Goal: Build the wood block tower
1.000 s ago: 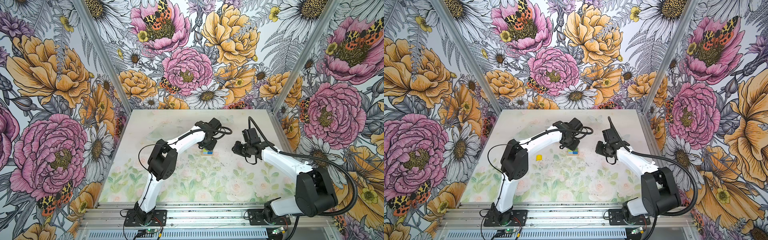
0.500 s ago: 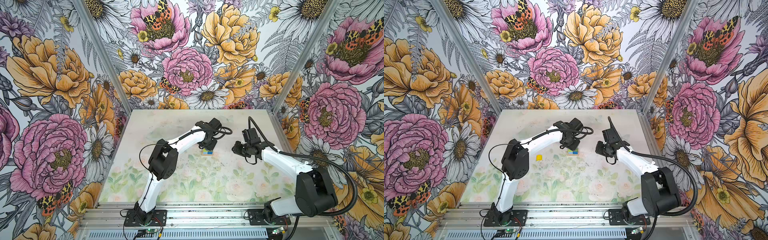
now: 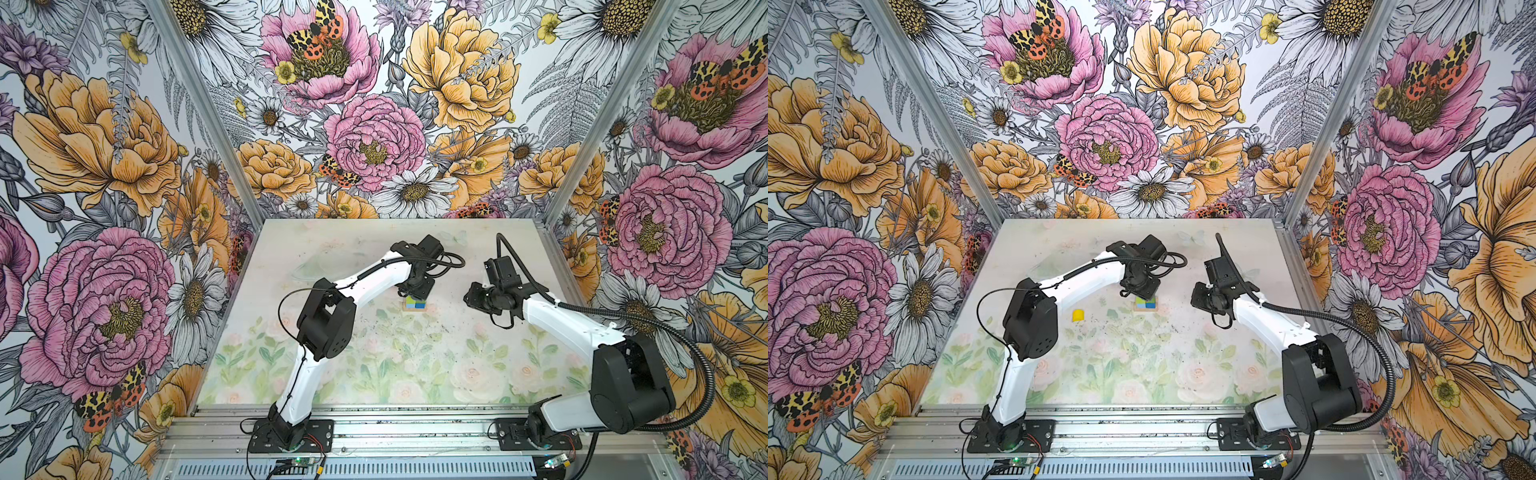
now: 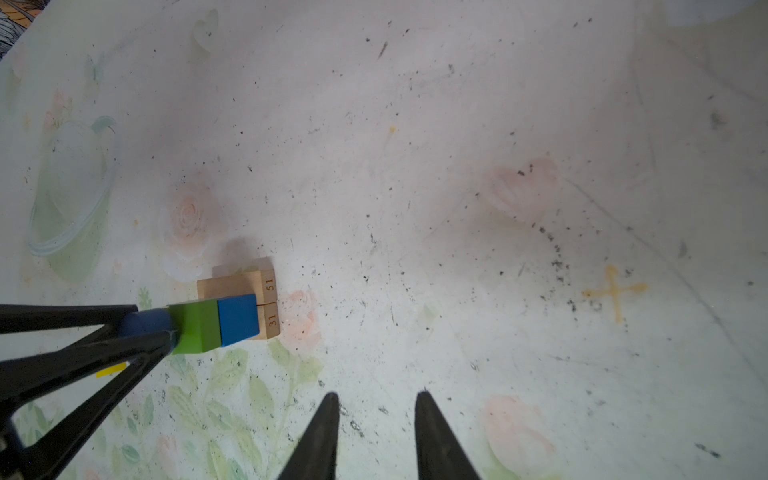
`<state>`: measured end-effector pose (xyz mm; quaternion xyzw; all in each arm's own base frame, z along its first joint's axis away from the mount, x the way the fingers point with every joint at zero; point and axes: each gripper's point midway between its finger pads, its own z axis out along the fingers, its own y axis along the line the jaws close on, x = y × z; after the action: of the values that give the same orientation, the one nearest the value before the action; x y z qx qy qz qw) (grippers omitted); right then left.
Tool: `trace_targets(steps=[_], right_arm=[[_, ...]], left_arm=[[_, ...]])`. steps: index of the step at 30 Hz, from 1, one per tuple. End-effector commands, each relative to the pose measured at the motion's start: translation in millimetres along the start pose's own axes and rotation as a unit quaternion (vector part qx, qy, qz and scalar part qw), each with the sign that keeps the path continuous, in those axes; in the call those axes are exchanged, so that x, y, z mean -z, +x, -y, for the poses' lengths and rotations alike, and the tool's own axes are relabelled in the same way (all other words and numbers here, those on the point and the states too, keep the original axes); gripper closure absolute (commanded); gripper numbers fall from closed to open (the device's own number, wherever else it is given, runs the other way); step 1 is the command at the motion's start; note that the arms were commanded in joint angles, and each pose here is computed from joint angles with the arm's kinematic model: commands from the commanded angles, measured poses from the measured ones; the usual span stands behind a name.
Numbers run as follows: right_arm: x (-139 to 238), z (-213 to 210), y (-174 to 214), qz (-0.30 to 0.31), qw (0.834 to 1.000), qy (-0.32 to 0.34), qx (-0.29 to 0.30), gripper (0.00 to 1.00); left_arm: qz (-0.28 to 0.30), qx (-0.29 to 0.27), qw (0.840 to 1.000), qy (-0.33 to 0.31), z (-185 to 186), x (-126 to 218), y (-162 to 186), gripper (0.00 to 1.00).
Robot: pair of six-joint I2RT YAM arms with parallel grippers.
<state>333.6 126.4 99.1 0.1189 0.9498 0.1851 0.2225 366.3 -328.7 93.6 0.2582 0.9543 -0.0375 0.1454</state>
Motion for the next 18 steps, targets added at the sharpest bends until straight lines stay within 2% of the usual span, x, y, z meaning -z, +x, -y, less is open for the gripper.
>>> trace_targets(steps=[1,18], right_arm=[[-0.9,-1.0,-1.6,0.002,1.000,-0.007,0.004,0.67],[-0.5,-1.0,-1.4,0.003,1.000,-0.007,0.005,0.67]], left_arm=[[0.004,0.009,1.000,-0.008,-5.1,-3.6,-5.2,0.64],[0.011,0.012,1.000,-0.013,-8.0,1.9,-7.7,0.58]])
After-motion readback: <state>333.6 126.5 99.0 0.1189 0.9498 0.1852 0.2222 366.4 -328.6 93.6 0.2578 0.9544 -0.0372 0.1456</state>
